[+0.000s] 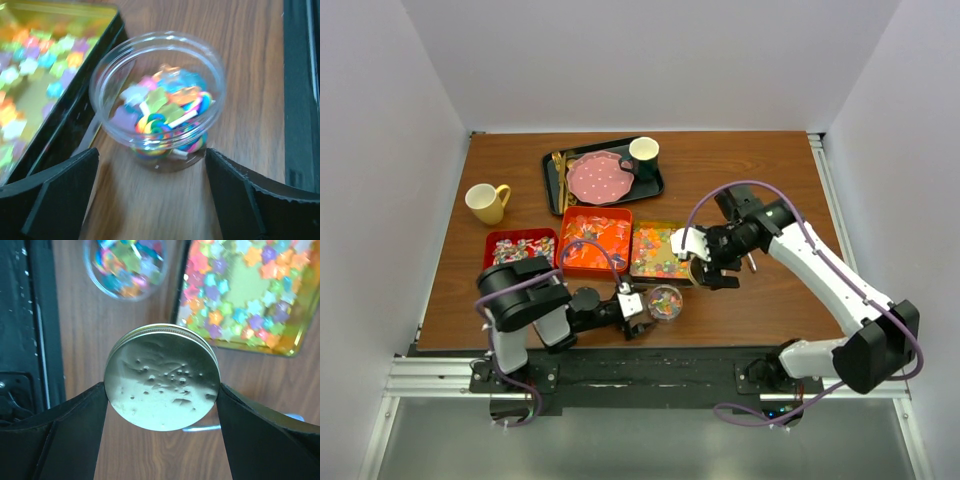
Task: Pack the candies
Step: Close the bottle lid on the packing bottle.
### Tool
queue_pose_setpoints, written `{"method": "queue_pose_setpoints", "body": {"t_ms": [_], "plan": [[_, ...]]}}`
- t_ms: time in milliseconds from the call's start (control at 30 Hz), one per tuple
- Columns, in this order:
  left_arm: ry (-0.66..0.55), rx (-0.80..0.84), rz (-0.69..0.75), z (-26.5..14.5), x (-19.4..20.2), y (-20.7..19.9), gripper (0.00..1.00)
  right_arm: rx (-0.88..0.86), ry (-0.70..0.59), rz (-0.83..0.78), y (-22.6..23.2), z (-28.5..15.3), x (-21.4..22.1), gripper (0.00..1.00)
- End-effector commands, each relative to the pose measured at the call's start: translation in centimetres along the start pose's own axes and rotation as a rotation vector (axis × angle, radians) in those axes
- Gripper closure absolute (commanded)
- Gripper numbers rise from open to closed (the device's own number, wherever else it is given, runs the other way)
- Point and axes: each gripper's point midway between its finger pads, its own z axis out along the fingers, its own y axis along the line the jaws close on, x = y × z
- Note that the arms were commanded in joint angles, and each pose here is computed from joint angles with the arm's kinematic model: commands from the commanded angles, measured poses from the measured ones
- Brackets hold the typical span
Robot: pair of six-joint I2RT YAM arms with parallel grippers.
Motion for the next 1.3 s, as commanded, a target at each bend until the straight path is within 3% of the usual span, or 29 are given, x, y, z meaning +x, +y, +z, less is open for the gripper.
{"method": "queue_pose_setpoints", "body": {"t_ms": [0,333,667,1267], "plan": [[-0.208,-0.001,0.144,1.2,-3.4,0.2,0.09,-0.025,-0.036,0.043,0.6,1.0,-1.0,0.29],[-0.261,0.086,0.124,3.1,-3.2,-1.6,0.14,-0.113,-0.038,-0.015,1.8,3.7,-2.0,0.30],[-0.248,0.145,0.120,3.1,-2.8,-2.6,0.45,-0.171,-0.027,-0.083,4.0,7.9,-3.5,0.30],[-0.232,0.133,0.131,3.2,-2.5,-2.5,0.46,-0.154,0.052,-0.074,4.2,11.1,-1.0,0.26]]}}
